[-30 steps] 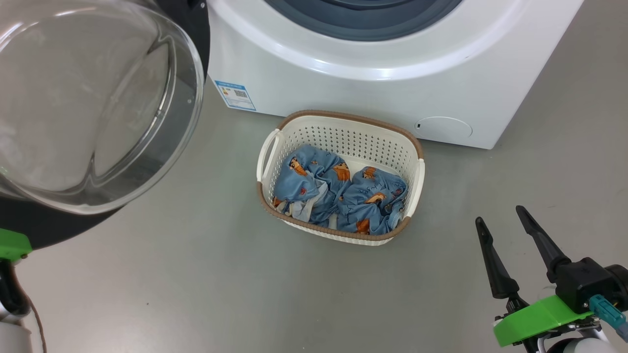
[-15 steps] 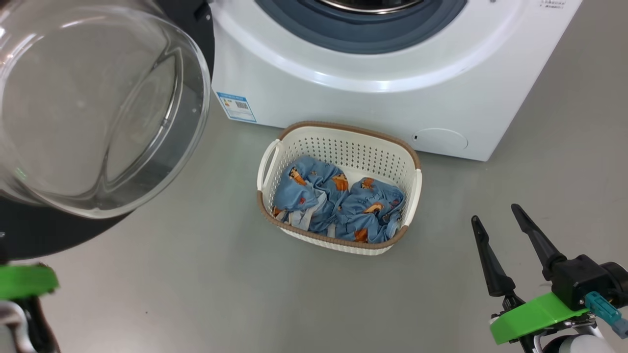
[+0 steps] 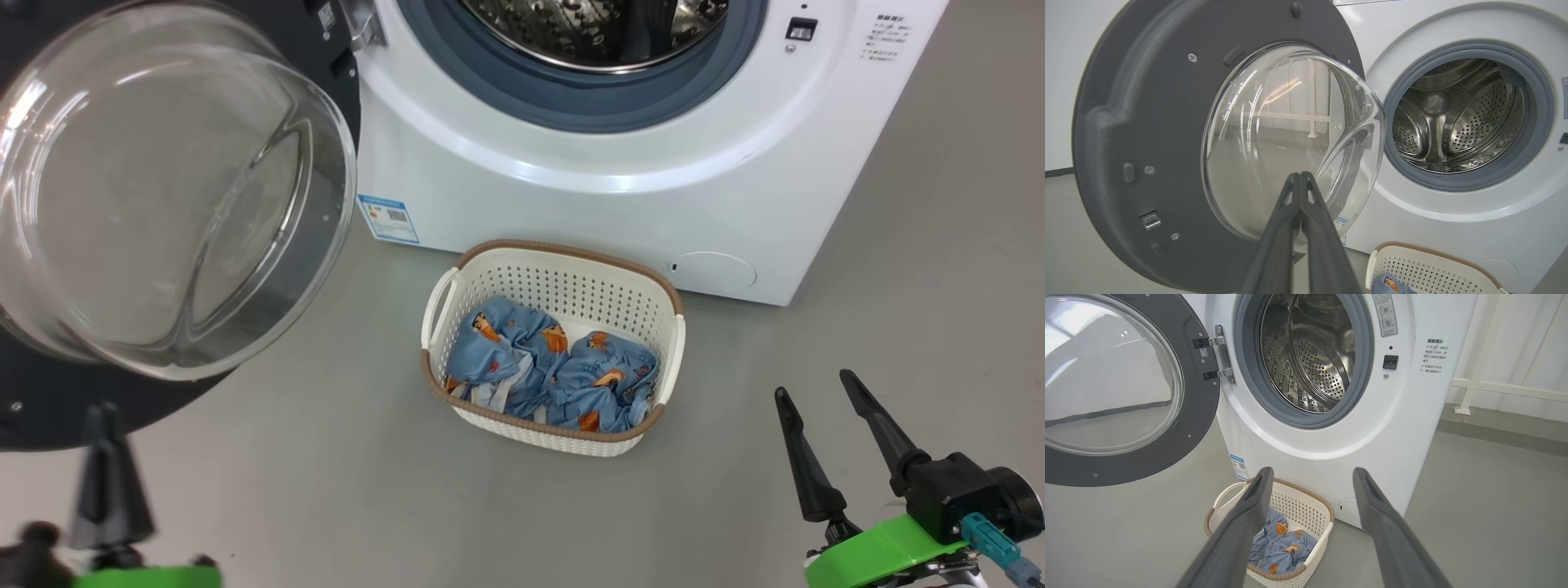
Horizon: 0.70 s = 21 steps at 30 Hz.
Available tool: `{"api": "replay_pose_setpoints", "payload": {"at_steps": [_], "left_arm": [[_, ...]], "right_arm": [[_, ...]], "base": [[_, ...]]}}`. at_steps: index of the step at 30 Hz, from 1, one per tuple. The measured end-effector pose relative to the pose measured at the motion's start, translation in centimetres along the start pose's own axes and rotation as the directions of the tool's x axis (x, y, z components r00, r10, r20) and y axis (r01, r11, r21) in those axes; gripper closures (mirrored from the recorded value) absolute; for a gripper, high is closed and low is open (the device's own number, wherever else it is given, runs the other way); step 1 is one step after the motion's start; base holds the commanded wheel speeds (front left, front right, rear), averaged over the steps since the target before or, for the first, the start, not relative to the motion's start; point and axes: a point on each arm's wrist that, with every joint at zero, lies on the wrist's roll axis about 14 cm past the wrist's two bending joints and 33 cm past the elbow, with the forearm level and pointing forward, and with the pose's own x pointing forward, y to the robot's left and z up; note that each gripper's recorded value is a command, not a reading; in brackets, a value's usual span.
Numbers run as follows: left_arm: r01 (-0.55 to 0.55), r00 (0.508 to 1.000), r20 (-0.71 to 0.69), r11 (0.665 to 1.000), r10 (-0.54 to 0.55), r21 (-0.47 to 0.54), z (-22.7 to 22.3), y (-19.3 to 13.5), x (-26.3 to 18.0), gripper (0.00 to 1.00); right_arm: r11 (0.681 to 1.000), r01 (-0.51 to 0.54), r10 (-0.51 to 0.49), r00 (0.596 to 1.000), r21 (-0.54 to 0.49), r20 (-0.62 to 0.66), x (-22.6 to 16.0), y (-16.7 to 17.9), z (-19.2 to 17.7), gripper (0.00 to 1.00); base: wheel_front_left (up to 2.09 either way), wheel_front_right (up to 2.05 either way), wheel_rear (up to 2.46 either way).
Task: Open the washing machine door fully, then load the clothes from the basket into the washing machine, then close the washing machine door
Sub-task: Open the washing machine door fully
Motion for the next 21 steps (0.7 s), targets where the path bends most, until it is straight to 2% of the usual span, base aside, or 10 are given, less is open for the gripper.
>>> {"api": "replay_pose_setpoints", "payload": {"at_steps": [1,2,3,4,5,13,21], "left_arm": [[0.024,1.0,-0.007,1.0,-0.024,-0.005,-0.2,-0.8,-0.3,1.0],[0.048,0.999,-0.016,0.999,-0.049,-0.013,-0.5,-1.6,-0.6,0.87],[0.07,0.997,-0.026,0.997,-0.071,-0.02,-0.7,-2.3,-1.0,0.62],[0.09,0.995,-0.035,0.996,-0.091,-0.026,-1.0,-3.0,-1.3,0.19],[0.109,0.993,-0.043,0.994,-0.11,-0.033,-1.3,-3.6,-1.5,0.0],[0.227,0.968,-0.09,0.97,-0.235,-0.082,-2.3,-7.6,-2.7,0.0],[0.305,0.938,-0.139,0.947,-0.317,-0.1,-3.5,-10.0,-3.7,0.0]], "right_arm": [[1.0,0.001,-0.001,1.0,0.0,0.004,-0.1,0.0,0.2,0.0],[1.0,0.002,-0.001,1.0,-0.001,0.008,-0.1,0.1,0.3,0.0],[1.0,0.002,-0.002,1.0,-0.003,0.012,-0.2,0.1,0.5,0.0],[1.0,0.004,-0.004,1.0,-0.005,0.016,-0.3,0.1,0.7,0.0],[1.0,0.008,-0.007,1.0,-0.007,0.019,-0.5,0.0,0.9,0.0],[0.999,0.043,-0.043,0.999,-0.01,0.023,-2.4,-0.3,1.5,0.0],[0.996,0.09,-0.09,0.995,-0.019,0.036,-4.5,-1.2,2.3,0.0]], "base": [[0.0,0.0,0.0],[0.0,0.0,0.0],[0.0,0.0,0.0],[0.0,0.0,0.0],[0.0,0.0,0.0],[0.0,0.0,0.0],[0.0,0.0,0.0]]}}
